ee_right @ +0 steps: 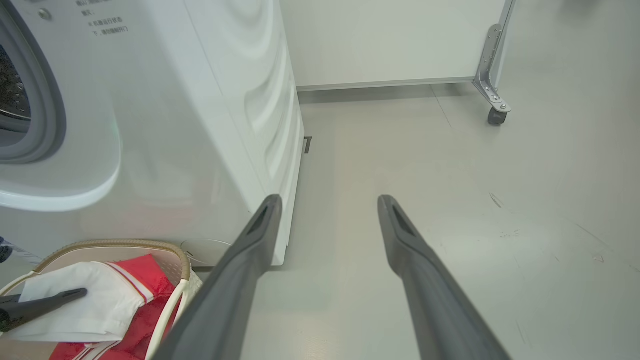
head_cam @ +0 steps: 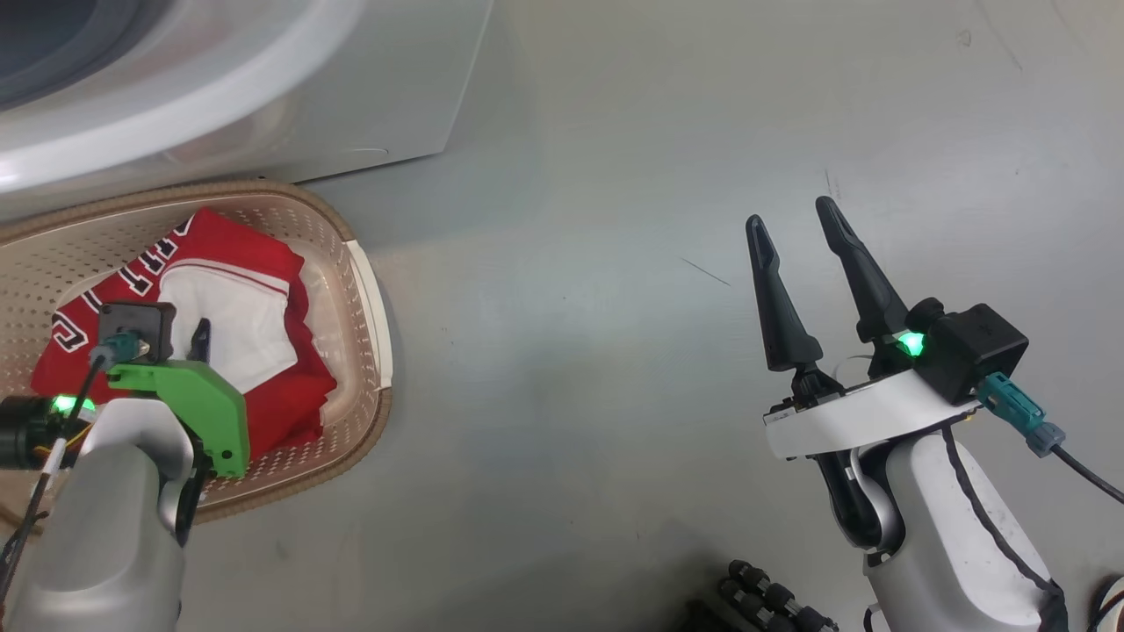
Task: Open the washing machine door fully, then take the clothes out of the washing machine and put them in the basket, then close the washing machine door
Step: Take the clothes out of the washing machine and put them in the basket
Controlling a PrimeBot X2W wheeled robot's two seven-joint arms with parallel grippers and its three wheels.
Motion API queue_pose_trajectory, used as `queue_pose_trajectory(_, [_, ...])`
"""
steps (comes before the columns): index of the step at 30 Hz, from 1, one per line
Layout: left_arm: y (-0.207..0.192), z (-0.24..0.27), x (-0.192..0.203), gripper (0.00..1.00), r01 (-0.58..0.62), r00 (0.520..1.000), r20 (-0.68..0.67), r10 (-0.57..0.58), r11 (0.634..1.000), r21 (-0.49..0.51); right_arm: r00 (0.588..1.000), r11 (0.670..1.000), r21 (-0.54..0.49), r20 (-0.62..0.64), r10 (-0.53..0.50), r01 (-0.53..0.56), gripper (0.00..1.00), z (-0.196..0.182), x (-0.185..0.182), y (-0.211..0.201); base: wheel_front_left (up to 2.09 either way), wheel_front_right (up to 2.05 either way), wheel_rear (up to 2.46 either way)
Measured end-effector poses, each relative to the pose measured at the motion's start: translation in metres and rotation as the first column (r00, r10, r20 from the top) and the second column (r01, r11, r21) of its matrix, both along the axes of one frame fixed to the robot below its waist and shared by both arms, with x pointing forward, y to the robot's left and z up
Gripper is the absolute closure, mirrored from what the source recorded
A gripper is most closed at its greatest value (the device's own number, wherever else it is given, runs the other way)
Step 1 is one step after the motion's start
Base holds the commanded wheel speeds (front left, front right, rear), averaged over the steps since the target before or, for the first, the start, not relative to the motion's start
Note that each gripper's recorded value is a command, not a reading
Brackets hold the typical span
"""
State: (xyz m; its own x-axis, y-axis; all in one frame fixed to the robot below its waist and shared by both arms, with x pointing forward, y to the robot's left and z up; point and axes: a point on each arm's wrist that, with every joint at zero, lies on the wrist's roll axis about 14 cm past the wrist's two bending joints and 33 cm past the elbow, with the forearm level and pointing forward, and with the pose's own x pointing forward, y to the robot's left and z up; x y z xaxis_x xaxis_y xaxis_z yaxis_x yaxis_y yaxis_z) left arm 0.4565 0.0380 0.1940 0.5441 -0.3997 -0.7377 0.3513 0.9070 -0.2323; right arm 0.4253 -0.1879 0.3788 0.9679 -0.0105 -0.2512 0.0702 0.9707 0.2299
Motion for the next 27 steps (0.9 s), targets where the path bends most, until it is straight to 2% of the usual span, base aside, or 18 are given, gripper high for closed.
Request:
queue_pose_trajectory(6, [0.022,-0.024,-0.014,1.00,-0.102,0.989,-0.100,0.105,0.994,0.031,1.000,1.000,-0.010,-0.006,-0.001,0.001,0.00,-0.004,0.004,-0.002,0.00,0.00,0.00])
queue_pose_trajectory(12, [0.025,-0.020,-0.002,1.00,-0.113,0.992,-0.059,0.115,0.993,0.035,1.000,1.000,-0.018,-0.003,0.008,-0.008,0.00,-0.005,0.007,0.000,0.00,0.00,0.00])
queue_pose_trajectory(13, [0.025,-0.020,-0.001,0.76,-0.113,0.992,-0.060,0.115,0.993,0.037,1.000,1.000,-0.019,-0.002,0.009,-0.009,0.00,-0.005,0.007,0.000,0.00,0.00,0.00])
queue_pose_trajectory(14, [0.026,-0.019,-0.002,0.00,-0.118,0.991,-0.059,0.120,0.992,0.038,1.000,1.000,-0.016,-0.001,0.013,-0.013,0.00,-0.005,0.008,0.002,0.00,0.00,0.00])
queue_pose_trajectory(19, [0.027,-0.015,-0.005,0.00,-0.109,0.992,-0.053,0.111,0.993,0.041,1.000,1.000,-0.012,0.014,0.022,-0.022,0.00,0.001,0.010,0.005,0.00,0.00,0.00])
queue_pose_trajectory(27, [0.027,0.006,0.004,0.00,-0.088,0.996,0.025,0.087,0.995,0.037,0.998,1.000,-0.010,0.054,0.030,-0.029,0.00,0.016,0.012,0.007,0.00,0.00,0.00])
